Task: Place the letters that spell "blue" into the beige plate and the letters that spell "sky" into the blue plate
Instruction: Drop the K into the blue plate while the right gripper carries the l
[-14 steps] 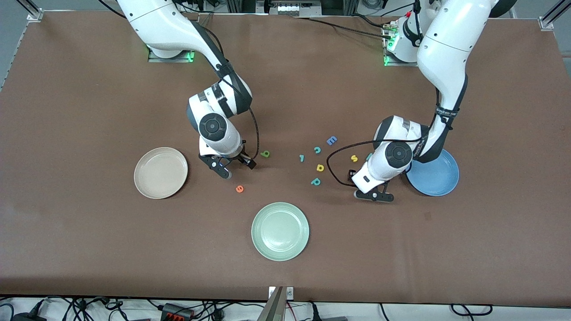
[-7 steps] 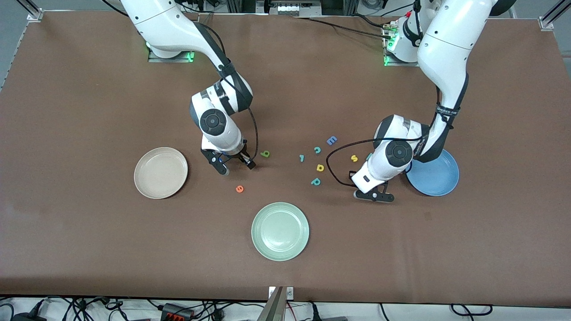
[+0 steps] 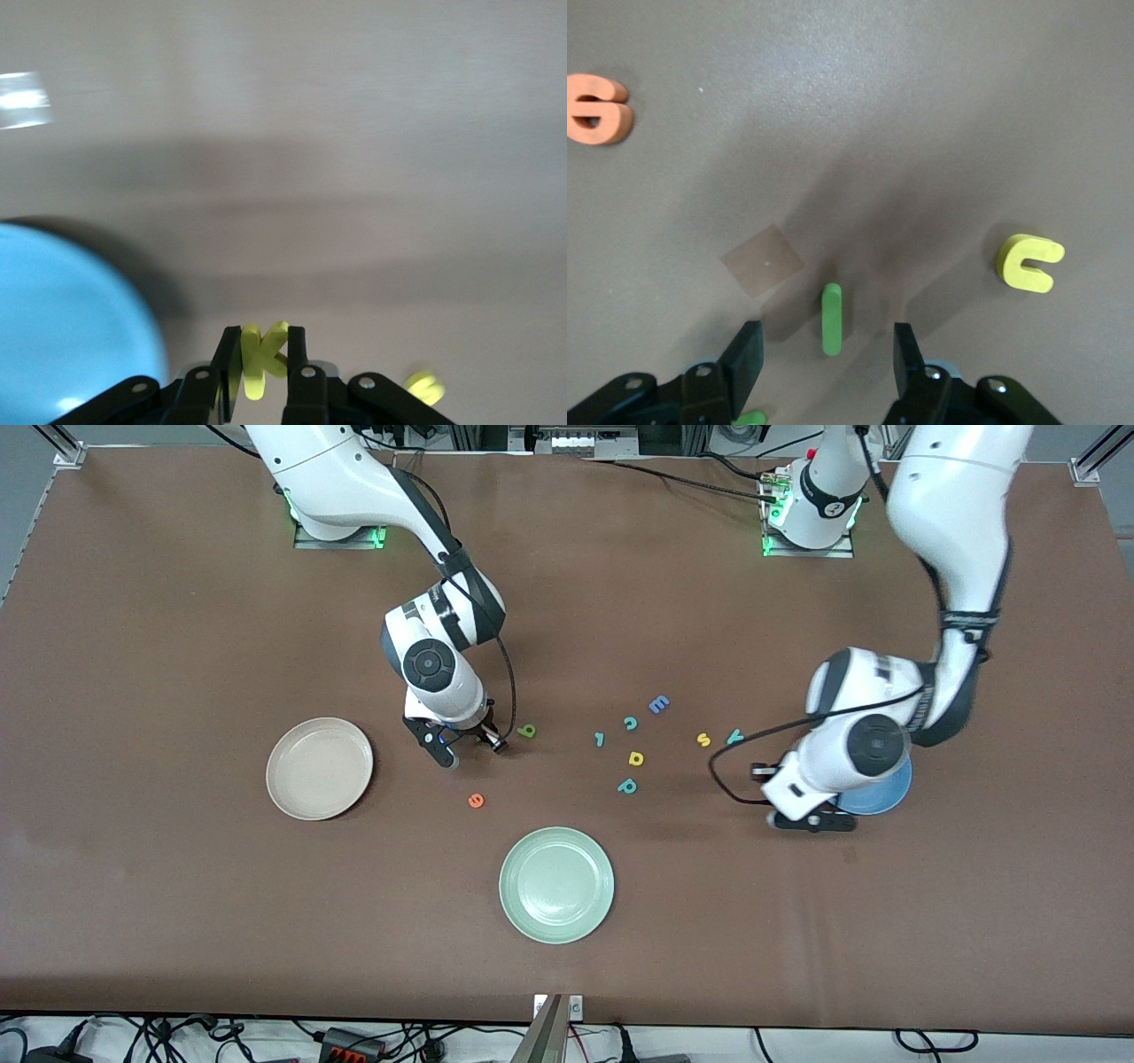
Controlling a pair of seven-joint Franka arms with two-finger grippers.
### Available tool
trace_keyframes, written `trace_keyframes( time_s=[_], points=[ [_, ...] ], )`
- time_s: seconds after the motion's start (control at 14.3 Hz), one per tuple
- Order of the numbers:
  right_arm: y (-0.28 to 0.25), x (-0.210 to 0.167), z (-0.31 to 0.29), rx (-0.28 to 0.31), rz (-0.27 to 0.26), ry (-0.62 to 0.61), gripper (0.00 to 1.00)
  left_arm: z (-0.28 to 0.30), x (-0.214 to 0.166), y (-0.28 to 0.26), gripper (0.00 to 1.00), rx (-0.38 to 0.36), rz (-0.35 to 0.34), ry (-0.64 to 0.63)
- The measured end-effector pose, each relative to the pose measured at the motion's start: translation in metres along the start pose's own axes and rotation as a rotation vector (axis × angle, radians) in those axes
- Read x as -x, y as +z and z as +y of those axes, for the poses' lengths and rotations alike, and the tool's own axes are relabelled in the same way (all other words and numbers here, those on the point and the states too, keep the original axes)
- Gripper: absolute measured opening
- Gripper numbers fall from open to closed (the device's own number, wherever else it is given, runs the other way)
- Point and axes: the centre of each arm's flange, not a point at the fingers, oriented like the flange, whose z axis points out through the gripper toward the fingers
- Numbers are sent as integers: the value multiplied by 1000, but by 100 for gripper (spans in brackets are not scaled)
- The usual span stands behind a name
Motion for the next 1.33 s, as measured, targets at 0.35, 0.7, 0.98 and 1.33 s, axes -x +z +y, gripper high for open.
trace_keyframes(
  time_s=[0.35, 0.7, 0.98, 1.33],
  points=[
    [3, 0, 1, 4, 0, 1, 56, -86, 10, 20, 25, 3, -131, -50],
    [1, -2, 0, -3, 2, -10, 22, -99, 19, 71, 25, -6, -192, -60],
    [0, -6, 0, -4, 5, -60, 10, -99, 18, 71, 58, -6, -188, -60],
    [-26, -33, -2, -14, 18, -123, 10, -72, 27, 33, 100, -5, -191, -14]
  ],
)
